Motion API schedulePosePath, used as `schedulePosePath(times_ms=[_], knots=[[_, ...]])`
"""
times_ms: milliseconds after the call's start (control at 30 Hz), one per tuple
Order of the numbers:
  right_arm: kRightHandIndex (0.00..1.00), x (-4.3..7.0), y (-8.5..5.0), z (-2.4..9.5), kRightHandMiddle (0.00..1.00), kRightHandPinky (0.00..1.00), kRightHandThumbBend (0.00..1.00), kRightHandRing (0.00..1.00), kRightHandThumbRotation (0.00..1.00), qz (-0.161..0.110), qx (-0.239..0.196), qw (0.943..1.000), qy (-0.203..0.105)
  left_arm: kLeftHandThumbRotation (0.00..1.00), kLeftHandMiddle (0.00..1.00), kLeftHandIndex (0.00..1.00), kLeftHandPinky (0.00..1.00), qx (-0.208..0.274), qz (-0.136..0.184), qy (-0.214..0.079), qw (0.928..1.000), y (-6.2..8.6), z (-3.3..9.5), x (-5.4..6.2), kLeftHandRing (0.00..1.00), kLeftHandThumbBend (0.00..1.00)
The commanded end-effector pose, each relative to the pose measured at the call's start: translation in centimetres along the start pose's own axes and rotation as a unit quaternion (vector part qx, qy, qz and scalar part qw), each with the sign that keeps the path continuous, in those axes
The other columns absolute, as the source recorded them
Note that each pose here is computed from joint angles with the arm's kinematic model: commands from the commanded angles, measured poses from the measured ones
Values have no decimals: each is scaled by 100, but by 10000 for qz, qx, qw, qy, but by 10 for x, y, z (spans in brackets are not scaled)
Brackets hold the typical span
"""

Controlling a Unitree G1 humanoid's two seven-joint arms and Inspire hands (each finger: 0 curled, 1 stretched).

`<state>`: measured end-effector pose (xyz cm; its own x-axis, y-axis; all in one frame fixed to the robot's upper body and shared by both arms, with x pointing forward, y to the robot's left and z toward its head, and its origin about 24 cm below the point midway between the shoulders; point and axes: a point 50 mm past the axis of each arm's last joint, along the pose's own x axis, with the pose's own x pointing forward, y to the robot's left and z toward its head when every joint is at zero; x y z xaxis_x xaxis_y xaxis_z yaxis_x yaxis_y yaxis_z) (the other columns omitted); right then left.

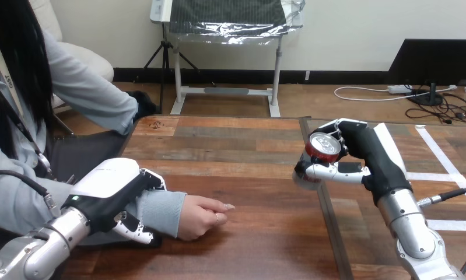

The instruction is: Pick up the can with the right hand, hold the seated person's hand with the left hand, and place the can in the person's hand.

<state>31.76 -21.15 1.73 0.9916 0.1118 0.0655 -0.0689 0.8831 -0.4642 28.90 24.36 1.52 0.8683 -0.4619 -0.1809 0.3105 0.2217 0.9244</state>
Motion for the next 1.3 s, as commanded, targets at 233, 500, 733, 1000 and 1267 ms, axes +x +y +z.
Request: schedulePosePath(times_ms=[233,500,733,1000,1267], knots=[[53,30,-3,36,51,43,77,45,0,-135,73,9980,-614,6,44,48,33,-137,755,-839,9935,32,25,17,38,82],[53,31,2,37,51,43,77,46,0,-46,12,9980,-626,5,43,48,32,-202,844,-1041,9908,36,32,20,37,82],[53,31,6,38,51,43,76,46,0,36,20,9980,-630,6,42,47,31,-207,907,-1165,9888,39,37,23,36,82],[52,32,12,38,51,44,77,47,0,105,-41,9979,-633,9,43,47,31,-228,938,-1272,9872,43,44,25,36,82],[52,32,16,38,52,45,78,47,0,147,-41,9979,-629,11,43,47,31,-268,979,-1365,9854,47,50,26,36,83]])
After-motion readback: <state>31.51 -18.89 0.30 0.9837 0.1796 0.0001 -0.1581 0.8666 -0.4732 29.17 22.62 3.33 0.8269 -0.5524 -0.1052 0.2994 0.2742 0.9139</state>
